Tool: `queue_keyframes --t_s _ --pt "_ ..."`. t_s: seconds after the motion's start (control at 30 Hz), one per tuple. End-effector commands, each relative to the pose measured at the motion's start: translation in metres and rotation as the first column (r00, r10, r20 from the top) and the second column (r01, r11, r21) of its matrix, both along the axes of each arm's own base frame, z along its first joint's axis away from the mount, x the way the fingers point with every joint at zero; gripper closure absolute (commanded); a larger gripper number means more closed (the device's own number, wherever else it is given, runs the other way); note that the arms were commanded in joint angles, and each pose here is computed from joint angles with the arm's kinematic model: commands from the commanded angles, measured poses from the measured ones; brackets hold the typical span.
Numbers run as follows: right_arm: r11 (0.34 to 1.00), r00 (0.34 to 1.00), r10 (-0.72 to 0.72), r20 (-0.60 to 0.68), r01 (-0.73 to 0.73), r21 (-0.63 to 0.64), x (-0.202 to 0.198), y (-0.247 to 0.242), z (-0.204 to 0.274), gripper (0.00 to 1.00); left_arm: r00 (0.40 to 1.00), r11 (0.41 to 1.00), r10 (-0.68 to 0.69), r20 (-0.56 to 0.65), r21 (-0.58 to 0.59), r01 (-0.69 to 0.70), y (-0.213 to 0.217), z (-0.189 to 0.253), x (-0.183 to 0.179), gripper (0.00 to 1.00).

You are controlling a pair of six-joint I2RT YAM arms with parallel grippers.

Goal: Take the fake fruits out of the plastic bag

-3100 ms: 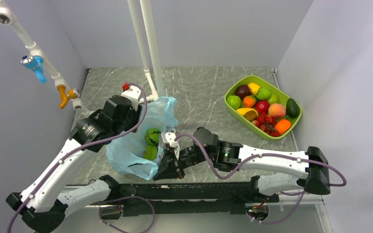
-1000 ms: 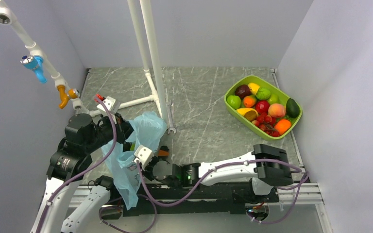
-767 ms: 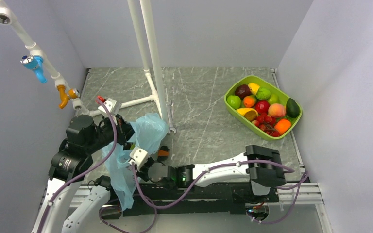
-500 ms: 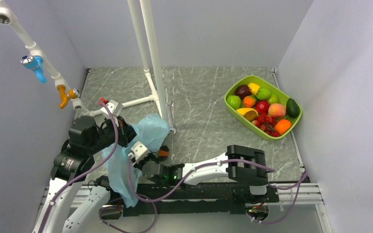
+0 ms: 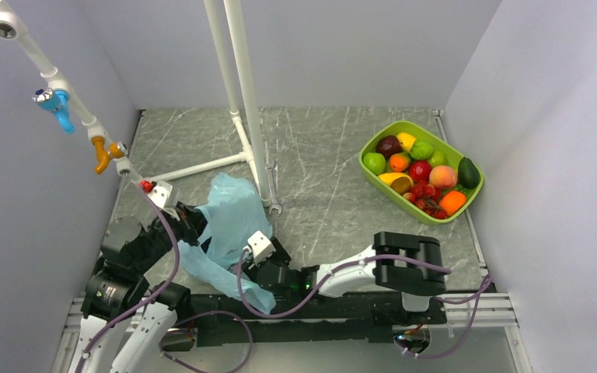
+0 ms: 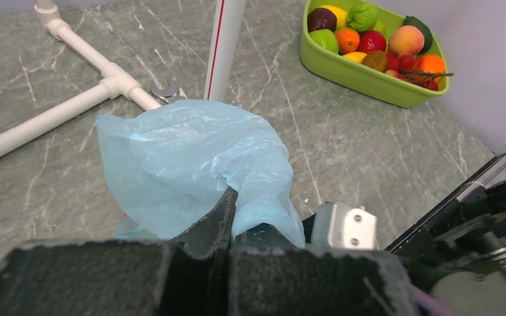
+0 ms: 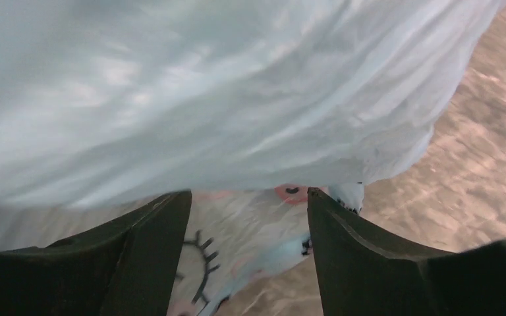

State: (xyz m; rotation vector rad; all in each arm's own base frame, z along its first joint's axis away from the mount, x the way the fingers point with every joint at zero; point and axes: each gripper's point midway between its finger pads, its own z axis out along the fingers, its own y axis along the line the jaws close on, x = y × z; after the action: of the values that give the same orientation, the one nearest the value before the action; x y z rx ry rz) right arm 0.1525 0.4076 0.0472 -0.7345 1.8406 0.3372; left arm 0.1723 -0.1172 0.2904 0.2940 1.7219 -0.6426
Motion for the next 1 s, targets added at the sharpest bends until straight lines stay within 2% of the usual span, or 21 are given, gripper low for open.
queue_keyframes --t_s 0.0,0.03,0.07,0.17,0.2,0.23,0.27,0.3,0.33,0.47,0.6,0.77,0.97 --pt "0.941 0.96 0.281 -0.025 -0.27 0.205 -0.043 0.043 0.061 0.3 0.993 0.999 -0.032 0.11 -0.004 0.033 -0.003 0.008 -0.002 1.0" --pt "0.919 0.942 0.334 -0.026 -0.32 0.231 -0.053 0.052 0.071 0.27 0.994 1.0 -0.026 0.104 0.002 0.026 -0.002 0.004 -0.002 1.0" --pt "0.892 0.921 0.39 -0.023 -0.371 0.259 -0.063 0.059 0.082 0.25 0.996 1.0 -0.017 0.087 0.007 0.017 0.0 0.002 -0.003 0.95" --pt "0.832 0.881 0.473 0.003 -0.448 0.328 -0.079 0.073 0.106 0.2 0.995 0.996 0.084 -0.055 0.018 -0.083 0.015 0.0 -0.004 0.5" --pt "0.837 0.892 0.452 0.009 -0.428 0.34 -0.075 0.073 0.111 0.18 0.986 0.993 0.117 -0.12 0.032 -0.114 0.02 -0.003 -0.006 0.37" --pt "0.849 0.907 0.422 0.016 -0.401 0.344 -0.07 0.071 0.115 0.17 0.975 0.991 0.134 -0.177 0.052 -0.127 0.023 -0.003 -0.009 0.29" --pt "0.863 0.922 0.387 0.022 -0.37 0.345 -0.064 0.07 0.118 0.15 0.966 0.989 0.142 -0.216 0.074 -0.129 0.026 -0.001 -0.016 0.13" --pt "0.875 0.934 0.358 0.017 -0.342 0.343 -0.059 0.068 0.118 0.13 0.957 0.985 0.164 -0.24 0.087 -0.148 0.031 0.002 -0.021 0.04" --pt "0.881 0.941 0.339 0.02 -0.325 0.343 -0.055 0.068 0.119 0.12 0.946 0.981 0.186 -0.264 0.095 -0.166 0.036 0.002 -0.028 0.01" --pt "0.871 0.946 0.322 0.036 -0.311 0.38 -0.052 0.071 0.132 0.12 0.904 0.951 0.31 -0.295 0.1 -0.293 0.061 0.011 -0.048 0.01" --pt "0.882 0.982 0.187 -0.001 -0.167 0.44 -0.035 0.066 0.147 0.13 0.865 0.943 0.329 -0.379 0.087 -0.32 0.065 0.003 -0.067 0.01" --pt "0.865 0.995 0.094 -0.038 -0.063 0.497 -0.015 0.065 0.157 0.17 0.844 0.975 0.217 -0.49 0.066 -0.213 0.044 -0.027 -0.079 0.01" --pt "0.84 0.995 0.035 -0.095 0.022 0.542 0.02 0.073 0.173 0.22 0.848 0.985 0.166 -0.503 0.041 -0.168 0.033 -0.039 -0.073 0.0"
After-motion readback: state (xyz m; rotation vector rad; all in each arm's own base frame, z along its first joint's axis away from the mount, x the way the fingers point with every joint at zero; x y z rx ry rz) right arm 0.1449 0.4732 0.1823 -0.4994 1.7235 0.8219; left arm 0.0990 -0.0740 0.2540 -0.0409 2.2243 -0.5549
